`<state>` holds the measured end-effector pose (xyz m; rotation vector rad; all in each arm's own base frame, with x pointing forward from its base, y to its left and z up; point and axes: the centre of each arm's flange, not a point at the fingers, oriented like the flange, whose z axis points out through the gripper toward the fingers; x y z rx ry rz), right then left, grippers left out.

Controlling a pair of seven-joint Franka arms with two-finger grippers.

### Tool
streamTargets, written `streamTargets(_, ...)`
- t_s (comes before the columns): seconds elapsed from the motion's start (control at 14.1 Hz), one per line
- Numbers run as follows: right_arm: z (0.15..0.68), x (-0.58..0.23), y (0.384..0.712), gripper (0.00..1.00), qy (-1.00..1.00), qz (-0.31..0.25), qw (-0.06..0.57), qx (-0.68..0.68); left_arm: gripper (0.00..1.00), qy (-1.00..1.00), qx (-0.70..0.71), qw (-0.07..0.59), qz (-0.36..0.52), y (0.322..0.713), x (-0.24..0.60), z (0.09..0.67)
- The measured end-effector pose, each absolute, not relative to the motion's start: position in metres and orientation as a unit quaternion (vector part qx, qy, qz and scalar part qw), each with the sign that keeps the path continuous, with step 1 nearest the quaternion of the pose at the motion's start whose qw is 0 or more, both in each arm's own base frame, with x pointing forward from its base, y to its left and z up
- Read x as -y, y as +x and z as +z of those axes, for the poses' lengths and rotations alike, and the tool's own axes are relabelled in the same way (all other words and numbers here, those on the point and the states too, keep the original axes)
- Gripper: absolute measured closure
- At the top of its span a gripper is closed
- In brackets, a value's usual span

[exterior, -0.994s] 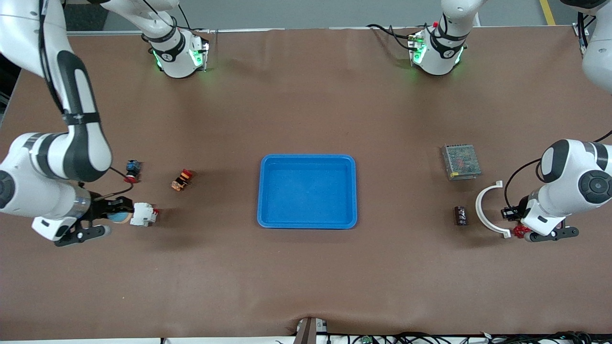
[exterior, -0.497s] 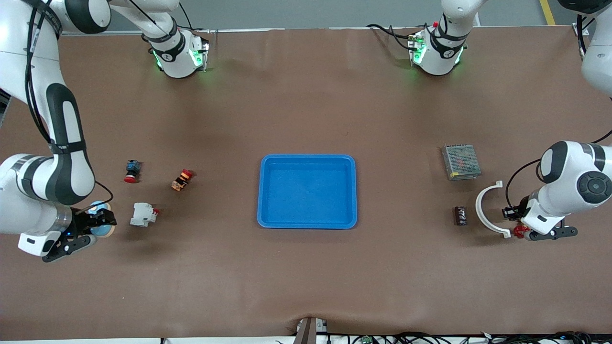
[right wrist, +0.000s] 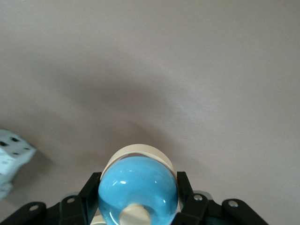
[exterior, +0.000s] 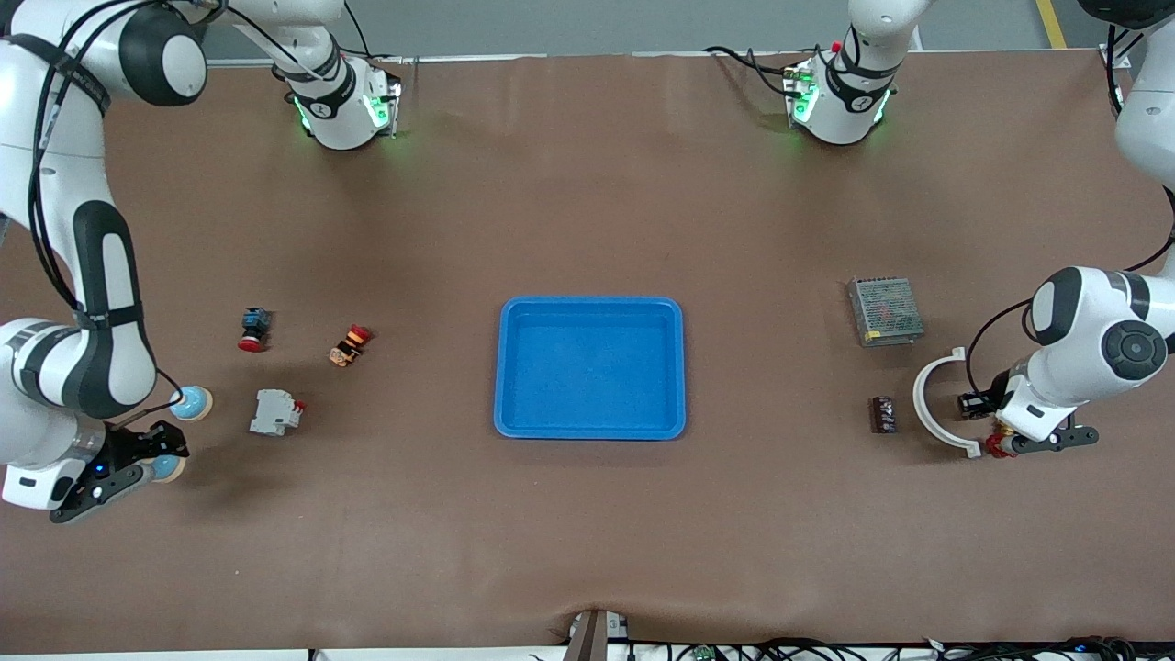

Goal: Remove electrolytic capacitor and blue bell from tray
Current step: 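Carry the bell toward the breaker while the left gripper carries the capacitor to the clamp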

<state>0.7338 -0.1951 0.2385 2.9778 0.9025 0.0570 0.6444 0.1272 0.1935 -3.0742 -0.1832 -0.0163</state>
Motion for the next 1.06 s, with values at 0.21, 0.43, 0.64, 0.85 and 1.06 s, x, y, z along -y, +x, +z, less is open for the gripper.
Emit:
streamTargets(0.21, 0.220, 0.213, 0.736, 0.31, 0.956, 0.016, 0.015, -0.292, 0.66, -0.998, 0.060, 0.028, -0.008, 0.644, -0.128, 0.190)
streamTargets(0.43, 0.191, 0.224, 0.729, 0.31, 0.959, 0.001, 0.007, -0.285, 0.66, -0.998, 0.062, 0.027, -0.008, 0.642, -0.131, 0.184)
streamTargets(0.64, 0.175, 0.227, 0.726, 0.31, 0.959, -0.006, 0.002, -0.283, 0.64, -0.998, 0.062, 0.026, -0.009, 0.642, -0.131, 0.184)
streamTargets(0.85, 0.176, 0.226, 0.728, 0.31, 0.959, -0.004, 0.002, -0.283, 0.45, -0.998, 0.062, 0.026, -0.009, 0.642, -0.131, 0.184)
streamTargets(1.06, 0.178, 0.225, 0.729, 0.31, 0.959, -0.002, 0.002, -0.284, 0.16, -0.998, 0.062, 0.026, -0.012, 0.643, -0.131, 0.185)
